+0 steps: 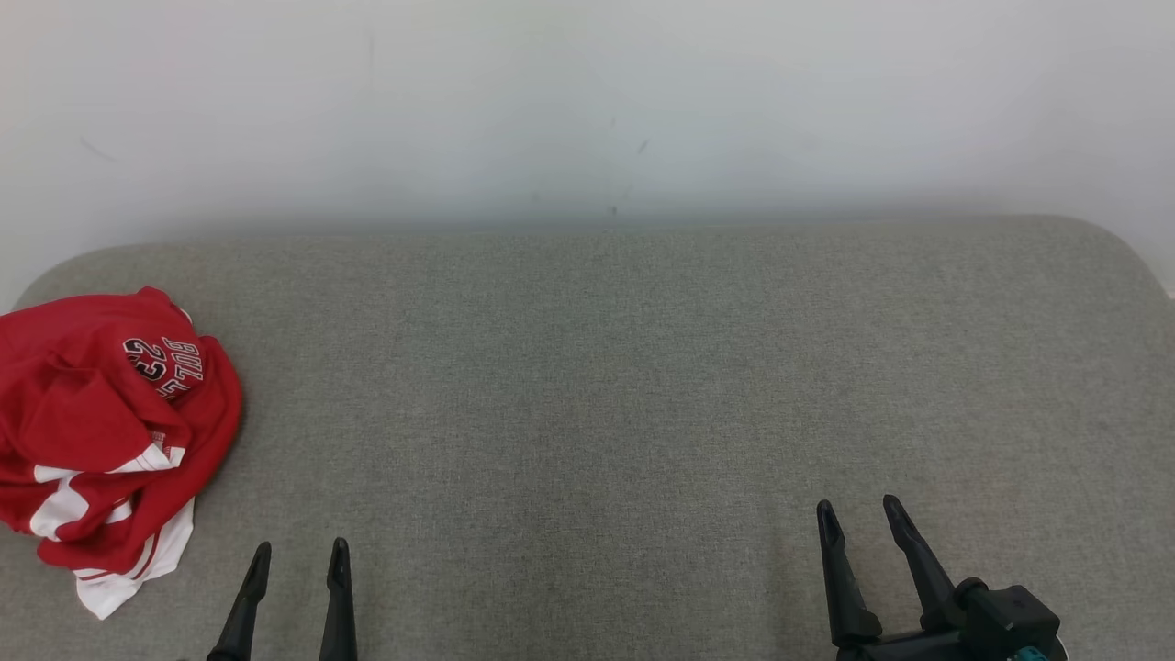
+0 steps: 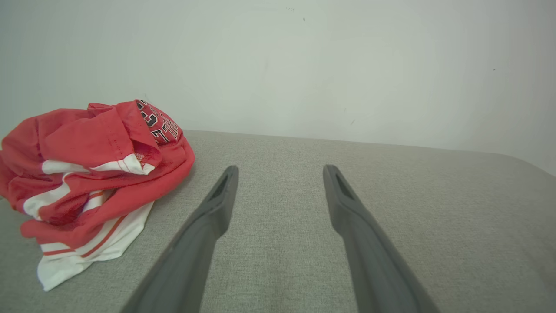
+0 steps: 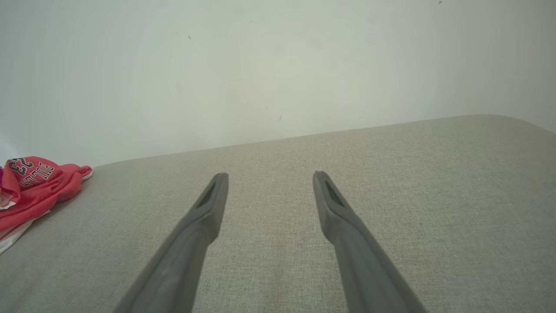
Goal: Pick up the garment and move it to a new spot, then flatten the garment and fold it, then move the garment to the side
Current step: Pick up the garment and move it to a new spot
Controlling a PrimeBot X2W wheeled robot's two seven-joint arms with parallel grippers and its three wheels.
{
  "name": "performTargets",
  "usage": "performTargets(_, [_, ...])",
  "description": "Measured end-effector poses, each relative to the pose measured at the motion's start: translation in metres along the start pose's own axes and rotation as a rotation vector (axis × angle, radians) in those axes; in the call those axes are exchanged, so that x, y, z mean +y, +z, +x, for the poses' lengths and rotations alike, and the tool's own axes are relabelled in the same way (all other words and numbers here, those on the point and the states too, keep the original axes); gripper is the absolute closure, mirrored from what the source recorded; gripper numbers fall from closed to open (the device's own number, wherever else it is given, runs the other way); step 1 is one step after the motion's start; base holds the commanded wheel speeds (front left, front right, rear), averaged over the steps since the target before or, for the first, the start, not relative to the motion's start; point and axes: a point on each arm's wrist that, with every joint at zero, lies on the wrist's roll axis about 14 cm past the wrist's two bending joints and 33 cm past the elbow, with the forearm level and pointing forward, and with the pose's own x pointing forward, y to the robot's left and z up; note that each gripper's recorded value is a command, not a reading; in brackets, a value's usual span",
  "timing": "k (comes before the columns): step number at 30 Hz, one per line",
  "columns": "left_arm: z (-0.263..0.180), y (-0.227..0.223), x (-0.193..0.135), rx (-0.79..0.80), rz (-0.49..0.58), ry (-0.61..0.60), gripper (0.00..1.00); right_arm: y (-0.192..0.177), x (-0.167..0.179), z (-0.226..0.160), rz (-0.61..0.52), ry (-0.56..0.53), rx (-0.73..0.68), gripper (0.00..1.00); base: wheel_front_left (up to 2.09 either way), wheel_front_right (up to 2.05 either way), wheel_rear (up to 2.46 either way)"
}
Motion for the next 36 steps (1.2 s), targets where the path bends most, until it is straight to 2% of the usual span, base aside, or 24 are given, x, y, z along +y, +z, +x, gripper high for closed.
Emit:
performTargets(14, [-0.007, -0.002, 0.007, 0.008, -0.007, 0.027, 0.0, -0.003, 0.007, 0.003, 0.002, 0.022, 0.007, 0.0, 0.0, 0.0, 0.0])
performTargets(23, [-0.026, -0.001, 0.041, 0.008, -0.004, 0.14, 0.0, -0.013, 0.028, 0.015, 0.012, 0.092, 0.036, 0.0, 0.0, 0.0, 0.0])
performTargets(36, [-0.072, 0.01, 0.096, -0.012, 0.029, 0.355, 0.0, -0.027, 0.081, 0.037, 0.022, 0.258, 0.076, 0.0, 0.0, 0.0, 0.0])
